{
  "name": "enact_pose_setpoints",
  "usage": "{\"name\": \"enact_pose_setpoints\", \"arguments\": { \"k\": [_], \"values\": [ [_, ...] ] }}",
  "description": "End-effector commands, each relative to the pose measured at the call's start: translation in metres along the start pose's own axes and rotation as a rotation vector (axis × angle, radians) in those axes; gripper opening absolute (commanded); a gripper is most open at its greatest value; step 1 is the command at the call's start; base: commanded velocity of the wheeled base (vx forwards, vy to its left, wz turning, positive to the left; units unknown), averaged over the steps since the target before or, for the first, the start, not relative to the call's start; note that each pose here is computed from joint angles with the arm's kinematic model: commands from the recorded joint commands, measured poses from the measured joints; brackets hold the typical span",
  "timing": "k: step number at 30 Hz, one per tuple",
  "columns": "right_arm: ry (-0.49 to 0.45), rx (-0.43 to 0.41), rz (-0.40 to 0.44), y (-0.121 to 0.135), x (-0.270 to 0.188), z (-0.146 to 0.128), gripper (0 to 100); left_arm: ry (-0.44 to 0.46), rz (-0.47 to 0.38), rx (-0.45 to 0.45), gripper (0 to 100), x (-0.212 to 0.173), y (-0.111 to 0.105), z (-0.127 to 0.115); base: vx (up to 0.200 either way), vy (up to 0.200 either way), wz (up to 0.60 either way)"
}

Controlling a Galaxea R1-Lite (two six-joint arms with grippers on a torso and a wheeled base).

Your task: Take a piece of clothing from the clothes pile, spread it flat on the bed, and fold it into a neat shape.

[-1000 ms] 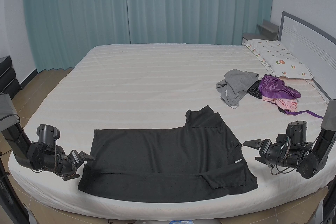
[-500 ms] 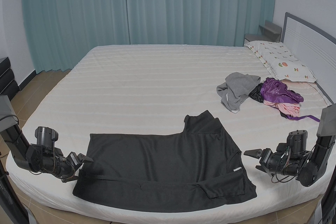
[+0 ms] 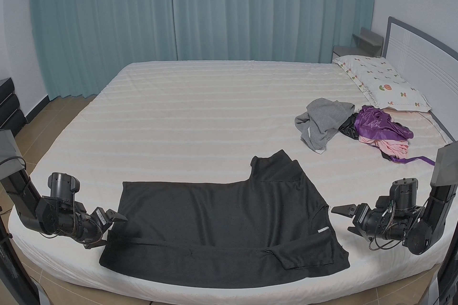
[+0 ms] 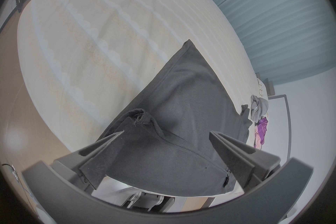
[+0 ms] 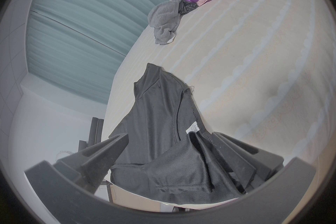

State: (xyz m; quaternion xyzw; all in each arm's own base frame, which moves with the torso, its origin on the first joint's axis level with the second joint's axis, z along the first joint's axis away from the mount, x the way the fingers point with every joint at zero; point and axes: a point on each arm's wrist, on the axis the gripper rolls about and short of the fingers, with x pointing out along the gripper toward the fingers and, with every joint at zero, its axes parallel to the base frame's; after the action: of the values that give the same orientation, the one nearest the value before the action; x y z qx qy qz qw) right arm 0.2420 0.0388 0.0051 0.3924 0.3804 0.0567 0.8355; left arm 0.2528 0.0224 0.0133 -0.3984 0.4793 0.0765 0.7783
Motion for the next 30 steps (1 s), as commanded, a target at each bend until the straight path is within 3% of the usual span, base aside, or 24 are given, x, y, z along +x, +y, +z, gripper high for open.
{"name": "enact_pose_setpoints", "arguments": {
  "k": [1,20,27,30],
  "values": [
    [0.002,-0.002,0.0,0.0,0.0,0.0,100,-0.001,-0.002,0.003,100,0.0,0.0,0.0,0.0,0.0,0.0],
    [0.003,-0.006,0.004,0.001,0.001,-0.001,100,-0.041,-0.019,0.017,100,0.002,-0.009,0.011,0.0,0.0,0.0],
    [0.022,-0.015,0.005,0.002,0.002,-0.005,100,-0.05,-0.027,-0.028,100,0.001,-0.009,0.011,0.0,0.0,0.0],
    [0.03,-0.021,0.008,0.004,0.003,-0.007,100,-0.041,-0.027,-0.022,100,0.003,-0.009,0.01,0.2,0.0,0.0]
  ]
}}
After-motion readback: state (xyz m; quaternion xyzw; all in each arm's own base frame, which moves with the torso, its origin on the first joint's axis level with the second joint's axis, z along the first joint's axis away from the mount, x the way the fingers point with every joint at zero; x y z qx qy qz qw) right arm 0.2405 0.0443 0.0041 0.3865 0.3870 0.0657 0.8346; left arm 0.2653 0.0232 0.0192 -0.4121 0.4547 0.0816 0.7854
